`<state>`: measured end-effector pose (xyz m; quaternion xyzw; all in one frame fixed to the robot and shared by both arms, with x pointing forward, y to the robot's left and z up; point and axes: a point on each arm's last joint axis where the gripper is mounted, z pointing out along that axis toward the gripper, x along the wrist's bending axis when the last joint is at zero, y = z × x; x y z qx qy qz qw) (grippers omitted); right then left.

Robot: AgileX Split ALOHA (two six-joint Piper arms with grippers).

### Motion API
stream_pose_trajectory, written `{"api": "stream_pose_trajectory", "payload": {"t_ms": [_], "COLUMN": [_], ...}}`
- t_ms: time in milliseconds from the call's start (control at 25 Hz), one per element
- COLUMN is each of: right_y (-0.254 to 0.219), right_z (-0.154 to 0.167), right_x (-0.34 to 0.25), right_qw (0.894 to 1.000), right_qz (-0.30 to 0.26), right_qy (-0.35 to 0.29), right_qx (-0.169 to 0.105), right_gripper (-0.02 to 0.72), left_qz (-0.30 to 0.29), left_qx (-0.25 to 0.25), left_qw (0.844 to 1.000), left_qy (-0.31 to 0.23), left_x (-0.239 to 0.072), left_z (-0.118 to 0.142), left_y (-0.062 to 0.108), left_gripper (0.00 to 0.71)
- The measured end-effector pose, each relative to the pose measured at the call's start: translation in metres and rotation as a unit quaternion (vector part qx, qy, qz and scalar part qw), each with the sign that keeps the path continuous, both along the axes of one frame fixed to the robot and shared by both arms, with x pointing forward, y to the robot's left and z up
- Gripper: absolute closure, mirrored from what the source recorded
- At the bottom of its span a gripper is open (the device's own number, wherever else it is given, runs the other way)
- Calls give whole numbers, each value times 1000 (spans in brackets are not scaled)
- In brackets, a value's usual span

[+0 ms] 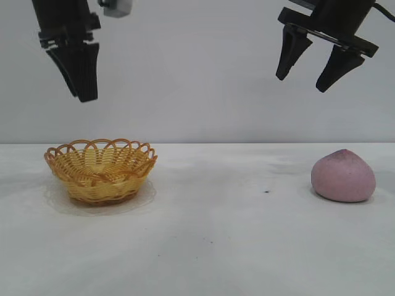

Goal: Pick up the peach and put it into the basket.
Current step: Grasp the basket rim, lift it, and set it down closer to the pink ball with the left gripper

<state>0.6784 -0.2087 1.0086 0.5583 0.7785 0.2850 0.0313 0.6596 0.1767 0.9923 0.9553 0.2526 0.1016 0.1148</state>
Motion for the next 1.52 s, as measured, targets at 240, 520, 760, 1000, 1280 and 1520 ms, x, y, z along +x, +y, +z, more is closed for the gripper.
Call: {"api": "stream_pose_trajectory", "payload": {"t_ms": [240,520,760,1000,1280,1520], "right_y": [0,0,0,0,0,0], "right_z": [0,0,0,0,0,0], "right_x": [0,0,-1,-1,-1,-1], "right_qw": [1000,1000,1000,1000,1000,1000], "right_qz": [0,1,2,2,2,2], "right_qy": [1,2,3,4,4,3], "right_qx": [0,0,0,0,0,0], "right_gripper": [297,290,290,290,290,290], "left_qz": [-1,-4,-8,-10,92,191], "left_qx": [10,9,13,11,-21,-65], "left_qw": [999,1000,999,998,990,978], "left_qy": [30,29,46,64,108,57], "left_x": [8,27,37,36,40,49], "left_z": [-31,-49,-67,-67,-43,6], "left_y": [-2,-8,-10,-12,-16,-18], "left_gripper": [268,268,387,639,710,710]}}
